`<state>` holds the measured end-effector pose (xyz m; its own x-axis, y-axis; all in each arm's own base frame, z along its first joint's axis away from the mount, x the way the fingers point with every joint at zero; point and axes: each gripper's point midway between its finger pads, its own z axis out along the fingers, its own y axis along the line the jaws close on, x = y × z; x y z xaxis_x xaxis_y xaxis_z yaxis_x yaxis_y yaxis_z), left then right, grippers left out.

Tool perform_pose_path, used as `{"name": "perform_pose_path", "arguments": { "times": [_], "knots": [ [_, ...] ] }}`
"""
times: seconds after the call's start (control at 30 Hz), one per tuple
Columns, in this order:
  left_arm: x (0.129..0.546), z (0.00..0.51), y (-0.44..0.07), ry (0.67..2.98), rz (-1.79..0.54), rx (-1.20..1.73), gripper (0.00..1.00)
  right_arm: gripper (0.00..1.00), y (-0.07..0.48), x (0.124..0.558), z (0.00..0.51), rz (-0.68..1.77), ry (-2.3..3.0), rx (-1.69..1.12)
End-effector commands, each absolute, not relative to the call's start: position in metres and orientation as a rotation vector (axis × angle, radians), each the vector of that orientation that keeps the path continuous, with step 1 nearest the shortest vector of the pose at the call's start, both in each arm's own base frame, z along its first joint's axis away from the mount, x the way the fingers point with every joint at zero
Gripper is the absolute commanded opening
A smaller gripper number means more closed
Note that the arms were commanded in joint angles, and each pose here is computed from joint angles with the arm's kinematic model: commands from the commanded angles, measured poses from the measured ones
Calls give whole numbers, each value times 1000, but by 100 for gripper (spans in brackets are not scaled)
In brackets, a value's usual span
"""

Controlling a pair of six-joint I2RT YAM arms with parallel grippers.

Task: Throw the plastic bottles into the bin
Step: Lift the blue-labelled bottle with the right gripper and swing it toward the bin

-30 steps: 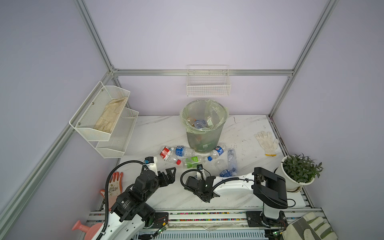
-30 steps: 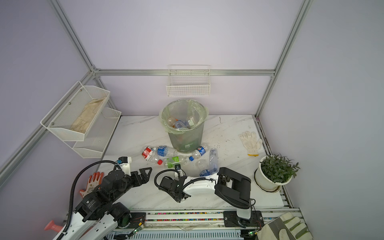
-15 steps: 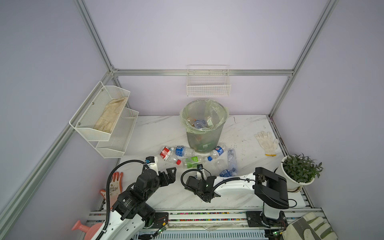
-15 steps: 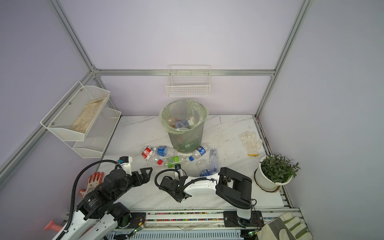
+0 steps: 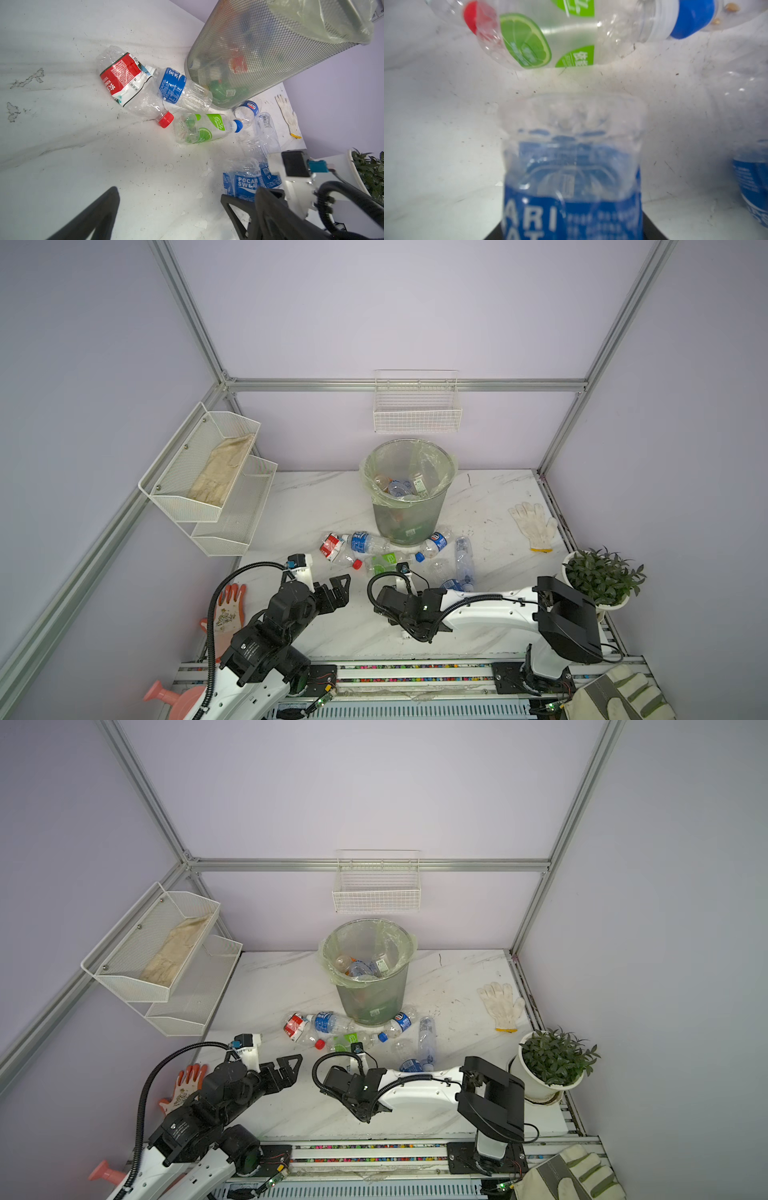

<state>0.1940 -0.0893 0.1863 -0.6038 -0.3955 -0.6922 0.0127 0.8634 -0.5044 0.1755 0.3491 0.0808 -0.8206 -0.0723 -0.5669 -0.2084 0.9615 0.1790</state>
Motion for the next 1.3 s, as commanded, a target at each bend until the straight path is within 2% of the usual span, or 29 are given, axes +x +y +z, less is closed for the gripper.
{"name": "perform_pose_path", "arguments": {
  "times": [0.0, 0.03, 0.3, 0.43, 0.8, 1.0, 1.27],
  "knots": [
    [197, 189, -89, 2144, -584, -278, 100, 6, 334, 181, 103, 288, 2476, -181],
    [197, 191, -89, 2140, -585, -279, 100, 0, 333, 182, 110, 304, 2464, -178],
    [199, 194, -90, 2132, -592, -284, 100, 0, 317, 184, 174, 438, 2338, -129],
    [199, 196, -90, 2130, -593, -280, 100, 0, 300, 185, 226, 564, 2216, -71],
    [199, 201, -89, 2120, -589, -276, 100, 0, 206, 185, 370, 751, 1842, 106],
    [202, 206, -91, 2106, -594, -275, 100, 0, 171, 186, 438, 757, 1667, 150],
    [208, 226, -104, 2058, -650, -203, 100, 0, 190, 194, 488, 643, 1621, 54]
  ]
}}
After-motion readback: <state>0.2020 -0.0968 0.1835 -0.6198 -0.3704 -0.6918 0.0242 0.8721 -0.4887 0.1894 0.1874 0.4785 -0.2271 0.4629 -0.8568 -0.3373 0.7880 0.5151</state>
